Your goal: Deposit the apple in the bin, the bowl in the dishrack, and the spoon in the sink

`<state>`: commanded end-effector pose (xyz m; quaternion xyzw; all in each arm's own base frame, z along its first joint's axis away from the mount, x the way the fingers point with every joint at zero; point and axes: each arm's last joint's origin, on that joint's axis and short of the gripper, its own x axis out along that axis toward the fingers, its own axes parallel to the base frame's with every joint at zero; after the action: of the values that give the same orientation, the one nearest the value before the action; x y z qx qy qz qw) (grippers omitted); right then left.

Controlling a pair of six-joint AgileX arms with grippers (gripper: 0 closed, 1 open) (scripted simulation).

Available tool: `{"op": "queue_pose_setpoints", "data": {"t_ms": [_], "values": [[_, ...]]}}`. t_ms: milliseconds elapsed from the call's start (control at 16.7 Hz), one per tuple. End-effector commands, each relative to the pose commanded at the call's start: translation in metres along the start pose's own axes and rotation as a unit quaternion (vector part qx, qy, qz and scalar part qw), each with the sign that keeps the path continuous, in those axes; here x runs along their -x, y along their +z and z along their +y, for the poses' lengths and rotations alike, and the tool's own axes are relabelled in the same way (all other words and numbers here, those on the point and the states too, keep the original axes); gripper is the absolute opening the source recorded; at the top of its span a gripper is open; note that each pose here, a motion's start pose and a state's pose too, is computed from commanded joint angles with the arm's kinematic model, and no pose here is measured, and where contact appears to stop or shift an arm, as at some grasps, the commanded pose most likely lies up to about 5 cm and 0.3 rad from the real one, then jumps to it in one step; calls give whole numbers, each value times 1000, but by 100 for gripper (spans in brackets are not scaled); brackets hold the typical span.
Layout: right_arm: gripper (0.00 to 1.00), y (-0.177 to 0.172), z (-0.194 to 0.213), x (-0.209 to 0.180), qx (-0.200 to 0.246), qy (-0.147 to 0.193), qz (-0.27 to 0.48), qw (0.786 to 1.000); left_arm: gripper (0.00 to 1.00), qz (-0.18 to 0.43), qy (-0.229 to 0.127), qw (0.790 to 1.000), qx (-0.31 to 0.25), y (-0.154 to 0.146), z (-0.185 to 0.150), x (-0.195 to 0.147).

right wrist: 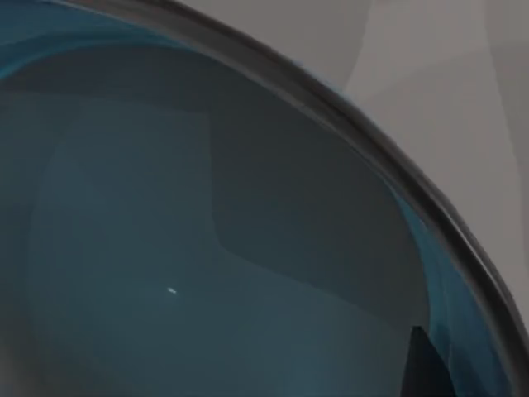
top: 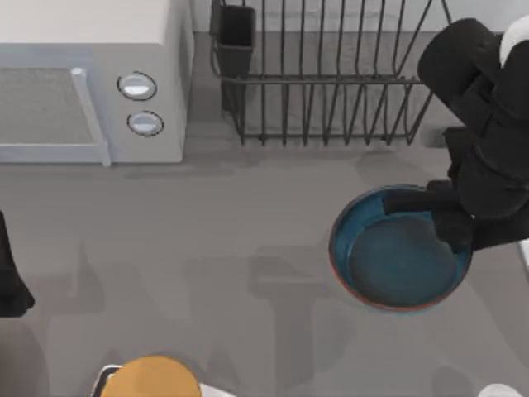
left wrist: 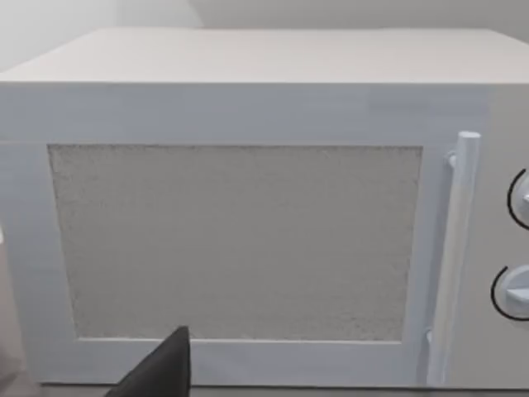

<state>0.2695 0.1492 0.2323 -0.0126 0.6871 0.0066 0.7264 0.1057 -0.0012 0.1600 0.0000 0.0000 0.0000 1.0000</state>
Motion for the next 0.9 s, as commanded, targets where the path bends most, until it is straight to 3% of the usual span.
{"op": "queue_pose_setpoints", "data": {"t_ms": [180,360,600,780,900], "values": [[0,3,22,16,51,-13,-104,993,100,0,0,1000,0,0,0,0],[0,4,54,42,102,-28,-261,960,100,0,0,1000,0,0,0,0],[0,-10,98,93,109,-37,-484,868,100,0,0,1000,0,0,0,0],[0,-35,115,139,62,-31,-605,793,100,0,0,1000,0,0,0,0],[0,-53,118,165,25,-24,-652,757,100,0,0,1000,0,0,0,0]]}}
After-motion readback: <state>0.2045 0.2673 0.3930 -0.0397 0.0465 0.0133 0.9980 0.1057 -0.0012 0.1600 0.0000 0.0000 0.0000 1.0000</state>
